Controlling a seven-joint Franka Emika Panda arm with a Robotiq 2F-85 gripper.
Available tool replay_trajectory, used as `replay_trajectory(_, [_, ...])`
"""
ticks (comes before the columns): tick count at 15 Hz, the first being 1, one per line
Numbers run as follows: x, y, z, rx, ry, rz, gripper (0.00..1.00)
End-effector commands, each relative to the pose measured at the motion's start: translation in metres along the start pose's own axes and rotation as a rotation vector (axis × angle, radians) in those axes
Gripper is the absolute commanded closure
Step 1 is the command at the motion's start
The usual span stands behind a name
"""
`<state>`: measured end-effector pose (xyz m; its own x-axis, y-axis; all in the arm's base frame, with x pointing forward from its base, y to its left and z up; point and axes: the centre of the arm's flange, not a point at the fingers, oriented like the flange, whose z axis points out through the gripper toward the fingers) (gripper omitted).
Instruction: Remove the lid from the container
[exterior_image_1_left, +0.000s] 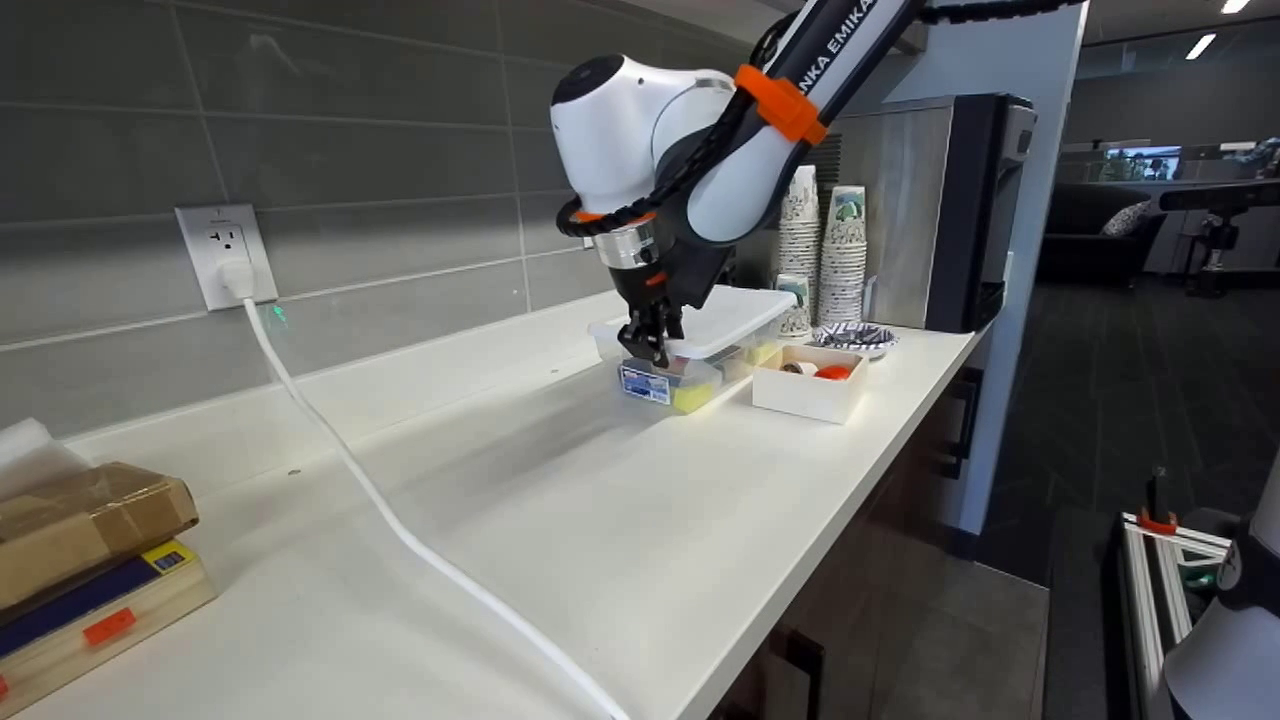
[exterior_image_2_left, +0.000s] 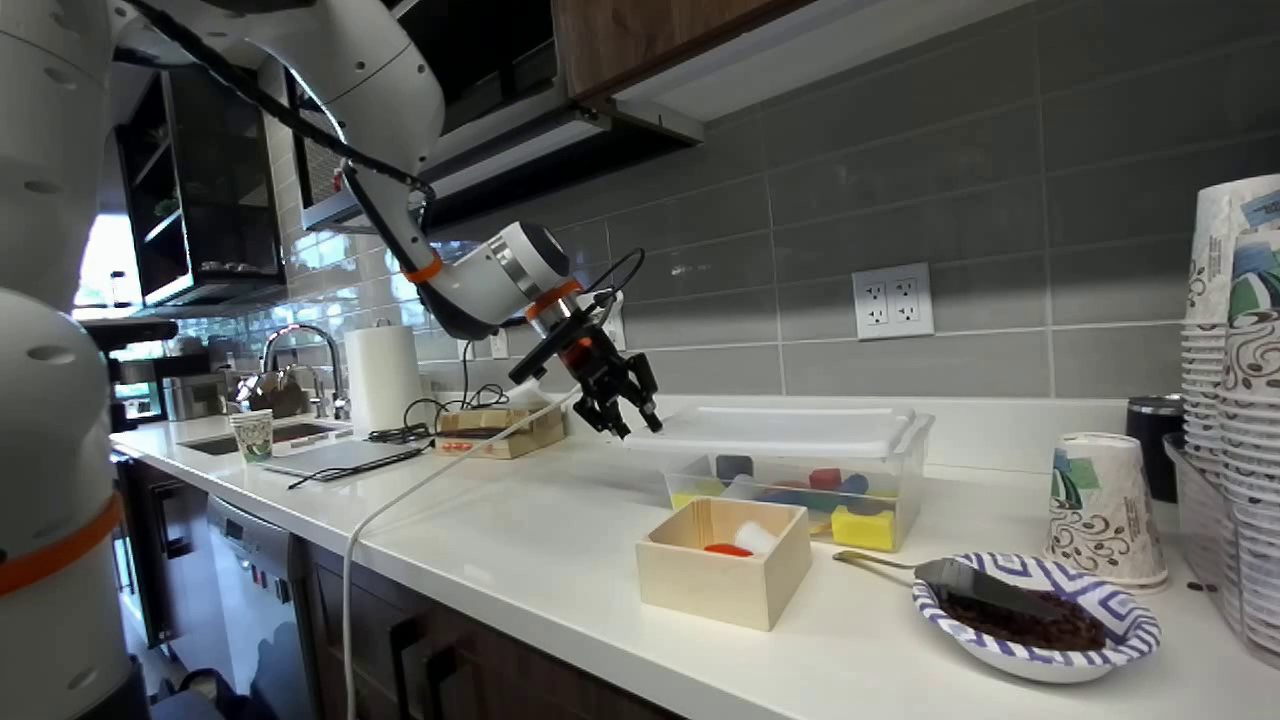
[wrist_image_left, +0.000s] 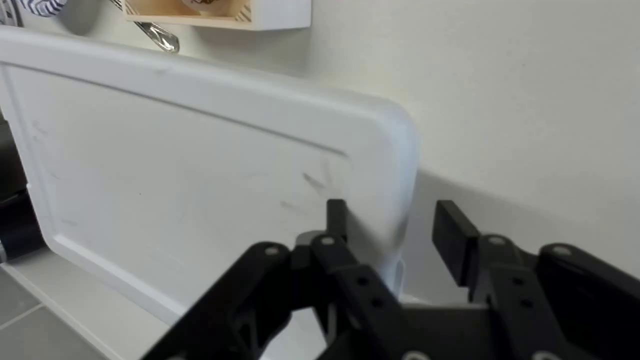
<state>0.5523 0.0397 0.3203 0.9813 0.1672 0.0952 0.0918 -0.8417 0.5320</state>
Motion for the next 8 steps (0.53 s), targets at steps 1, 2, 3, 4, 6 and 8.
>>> replay_trajectory(1, [0.0057,-0.0015,0.0017,-0.039,-0.006,0.005,0.81])
replay_trajectory(2, [0.006,0.0,0.0006,-0.043,-0.005,0.007,0.87])
replay_trajectory(3, [0.0059,0.0012,-0.0009,-0.048,-0.004,0.008,0.95])
replay_trajectory(4, [0.0055,0.002,-0.0015,-0.05,-0.004,0.009,0.94])
replay_trajectory(6, [0.0044,0.0028,-0.0035,-0.054,-0.002,0.011,0.93])
replay_trajectory(8, [0.004,0.0015,-0.0067,-0.058,0.004,0.011,0.93])
